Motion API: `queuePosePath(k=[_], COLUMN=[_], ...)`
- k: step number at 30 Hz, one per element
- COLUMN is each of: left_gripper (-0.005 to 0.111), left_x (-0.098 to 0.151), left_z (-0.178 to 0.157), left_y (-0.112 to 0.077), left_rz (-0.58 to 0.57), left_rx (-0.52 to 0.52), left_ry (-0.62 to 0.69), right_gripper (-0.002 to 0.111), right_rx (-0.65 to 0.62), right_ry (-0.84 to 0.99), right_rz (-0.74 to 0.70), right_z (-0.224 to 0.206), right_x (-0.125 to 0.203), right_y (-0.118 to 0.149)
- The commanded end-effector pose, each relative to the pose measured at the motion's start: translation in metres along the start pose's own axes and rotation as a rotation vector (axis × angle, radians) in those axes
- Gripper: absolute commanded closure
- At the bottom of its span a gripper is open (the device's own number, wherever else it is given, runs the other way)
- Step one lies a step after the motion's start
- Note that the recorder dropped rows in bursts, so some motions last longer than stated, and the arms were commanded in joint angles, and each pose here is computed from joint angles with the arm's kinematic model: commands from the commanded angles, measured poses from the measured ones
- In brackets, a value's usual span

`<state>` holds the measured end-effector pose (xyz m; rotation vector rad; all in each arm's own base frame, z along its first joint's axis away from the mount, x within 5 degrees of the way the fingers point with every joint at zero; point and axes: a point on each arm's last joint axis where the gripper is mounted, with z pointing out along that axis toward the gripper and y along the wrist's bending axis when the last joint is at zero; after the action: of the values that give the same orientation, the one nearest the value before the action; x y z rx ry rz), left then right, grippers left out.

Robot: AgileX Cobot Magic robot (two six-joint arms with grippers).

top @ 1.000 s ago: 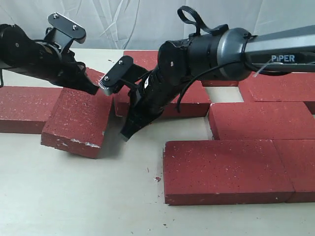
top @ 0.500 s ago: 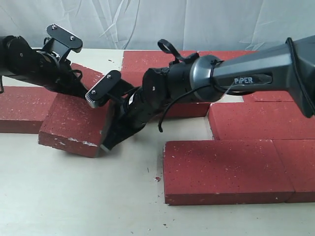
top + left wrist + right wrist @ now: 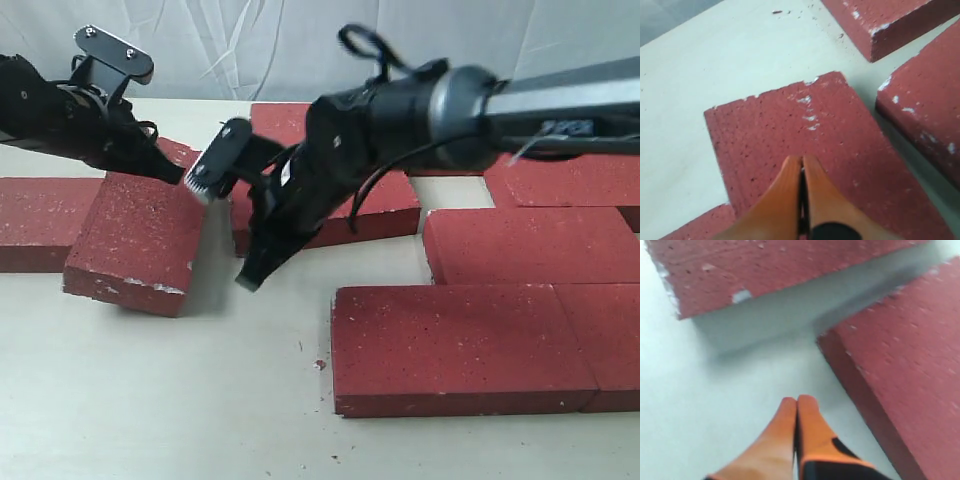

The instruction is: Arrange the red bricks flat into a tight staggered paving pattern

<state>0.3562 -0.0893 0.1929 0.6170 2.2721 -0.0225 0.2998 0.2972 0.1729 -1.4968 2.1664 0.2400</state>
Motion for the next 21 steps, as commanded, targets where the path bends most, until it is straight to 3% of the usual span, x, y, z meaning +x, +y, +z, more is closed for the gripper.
queuePosePath(k=[1,6,11,21], left_gripper=[0.107,0.107,0.107,0.107], left_x=[-0.005,-0.011,-0.011,-0.003], left_z=[-0.003,-0.002,0.010,0.038], left_y=[-0.027,-0.052,-0.066,-0.079], left_rz=[0.027,0.087,0.108,0.135], left_rx=[0.073,0.176,0.250,0.318], left_ry=[0.017,0.098,0.191,0.322], right_gripper=[0.109,0.109,0.109,0.109], right_rx=[0.036,0.068,-0.070,-0.168], right_ry=[0.064,0.072,0.202,0.192], right_rz=[0.115,0.227,0.086,0.023], right_z=[-0.050,-0.079,-0.077,-0.032], right_x=[0.021,0.055,0.070,0.078], right_y=[-0.039,-0.066,-0.058,-0.056])
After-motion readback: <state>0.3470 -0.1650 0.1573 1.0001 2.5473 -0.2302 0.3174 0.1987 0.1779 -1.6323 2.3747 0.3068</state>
